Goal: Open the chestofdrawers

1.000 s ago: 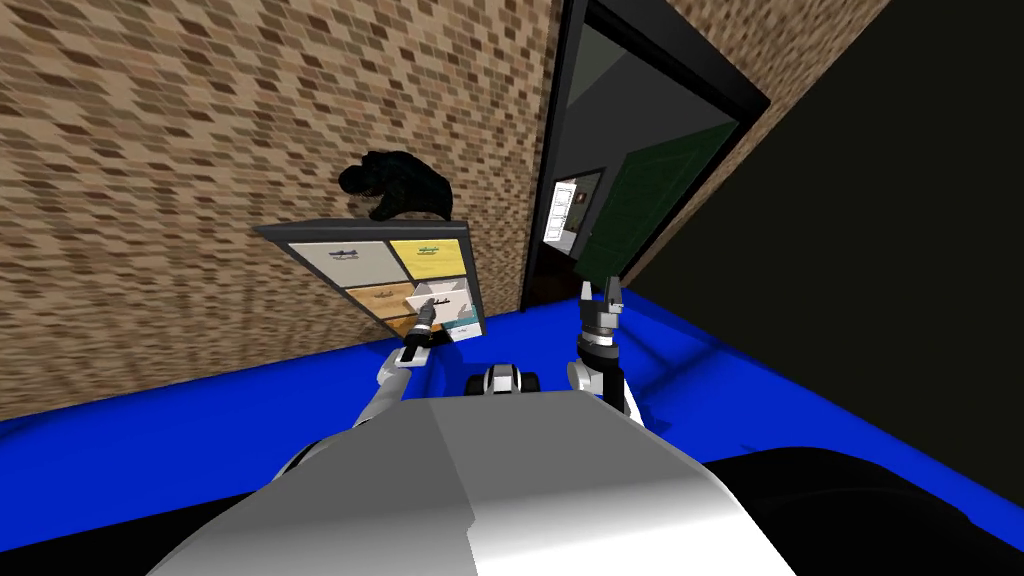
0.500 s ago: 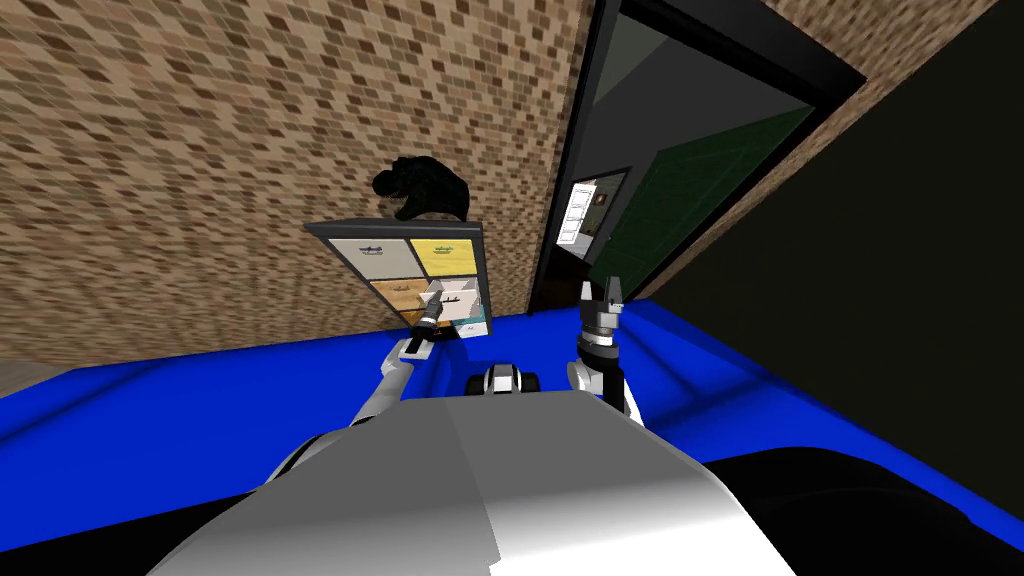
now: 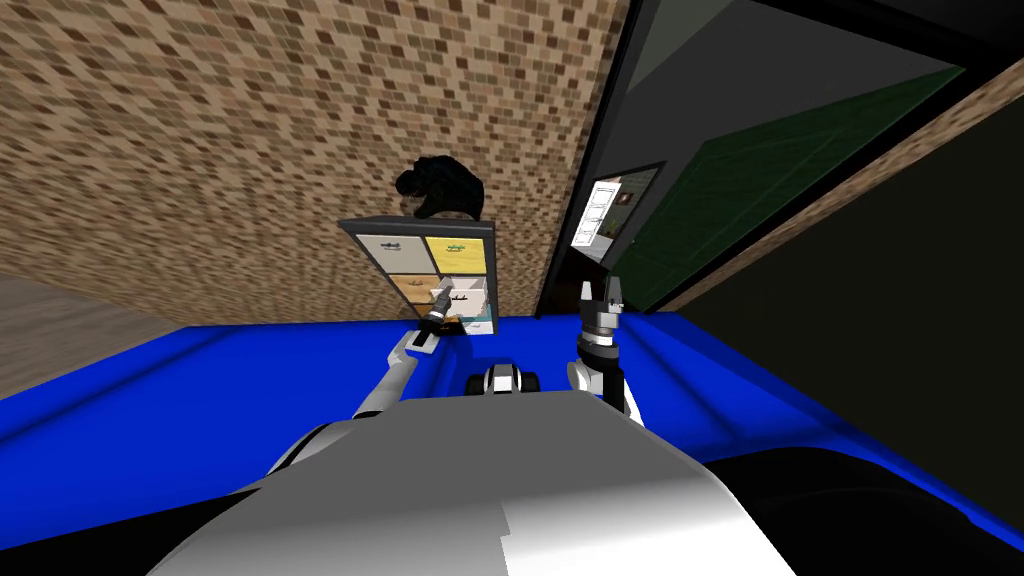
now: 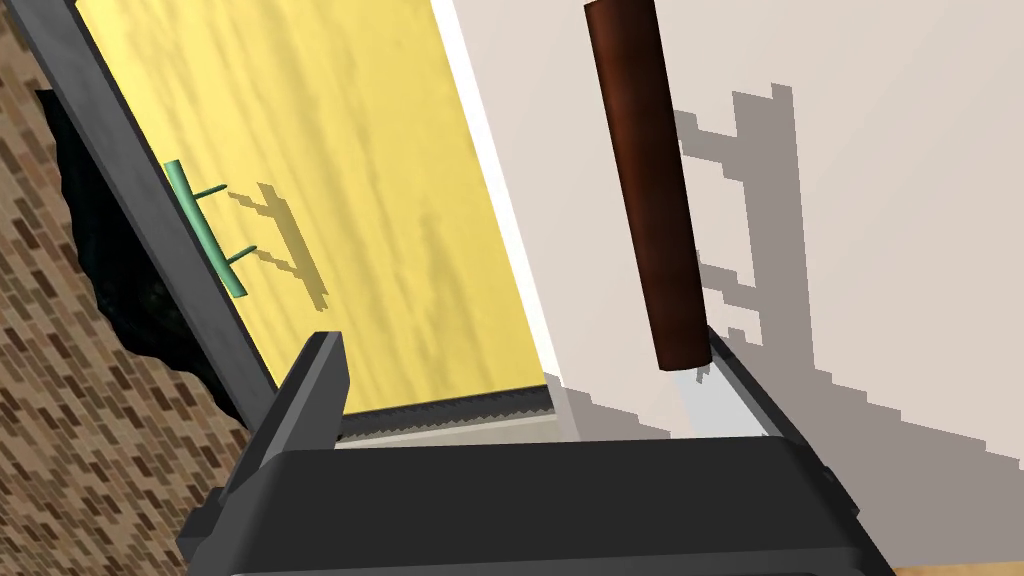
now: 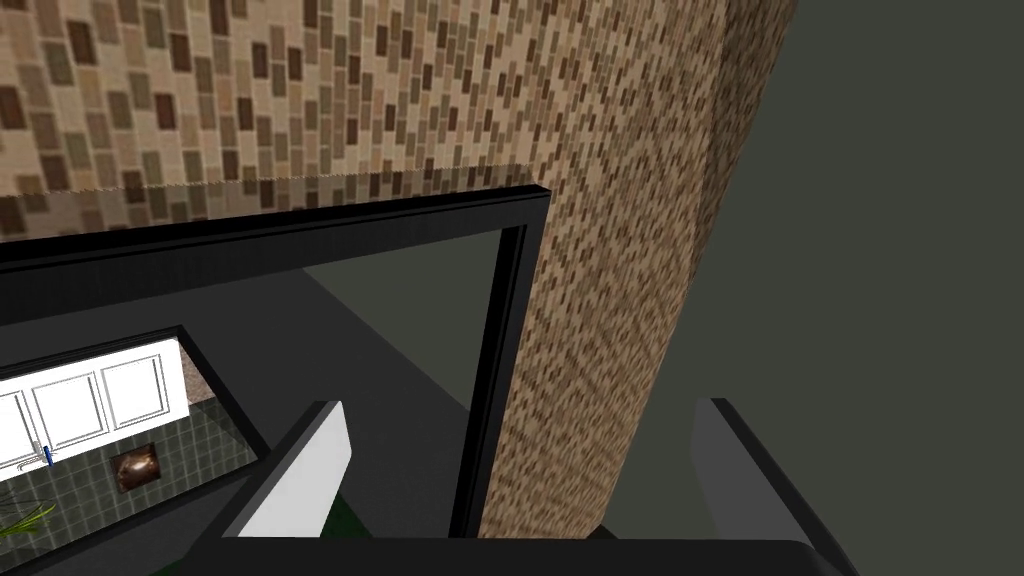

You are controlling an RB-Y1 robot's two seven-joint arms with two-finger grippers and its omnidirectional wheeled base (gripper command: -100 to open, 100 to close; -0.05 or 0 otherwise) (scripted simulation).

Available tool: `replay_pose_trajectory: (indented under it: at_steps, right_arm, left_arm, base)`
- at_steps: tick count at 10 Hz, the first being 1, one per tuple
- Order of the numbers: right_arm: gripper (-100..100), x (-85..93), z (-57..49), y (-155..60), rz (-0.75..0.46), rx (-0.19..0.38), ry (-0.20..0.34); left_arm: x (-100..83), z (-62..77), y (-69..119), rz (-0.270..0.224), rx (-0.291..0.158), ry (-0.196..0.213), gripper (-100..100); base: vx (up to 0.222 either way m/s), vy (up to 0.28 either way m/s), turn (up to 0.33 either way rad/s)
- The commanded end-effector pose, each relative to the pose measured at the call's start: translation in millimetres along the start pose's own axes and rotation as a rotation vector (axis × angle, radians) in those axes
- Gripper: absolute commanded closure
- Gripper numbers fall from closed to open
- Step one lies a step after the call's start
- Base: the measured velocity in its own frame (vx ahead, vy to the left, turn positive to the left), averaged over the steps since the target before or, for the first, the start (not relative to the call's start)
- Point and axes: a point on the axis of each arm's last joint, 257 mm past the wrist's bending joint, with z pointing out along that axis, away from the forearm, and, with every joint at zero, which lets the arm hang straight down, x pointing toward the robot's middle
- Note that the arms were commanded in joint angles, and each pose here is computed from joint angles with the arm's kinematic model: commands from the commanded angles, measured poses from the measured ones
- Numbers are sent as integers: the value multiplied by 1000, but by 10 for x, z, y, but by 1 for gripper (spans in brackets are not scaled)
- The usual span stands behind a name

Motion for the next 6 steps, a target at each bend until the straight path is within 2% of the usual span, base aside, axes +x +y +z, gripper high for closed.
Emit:
replay_pose_trajectory:
  at_steps: [1,6]
  right_arm:
    - [0,0,0,0,0,0,0]
    - [0,0,0,0,0,0,0]
  left_arm:
    - [-1,-2,6,-1,-3,0,0]
    - [1,-21,48,-1,-13,-1,0]
  base:
    - [0,0,0]
    - [0,0,0]
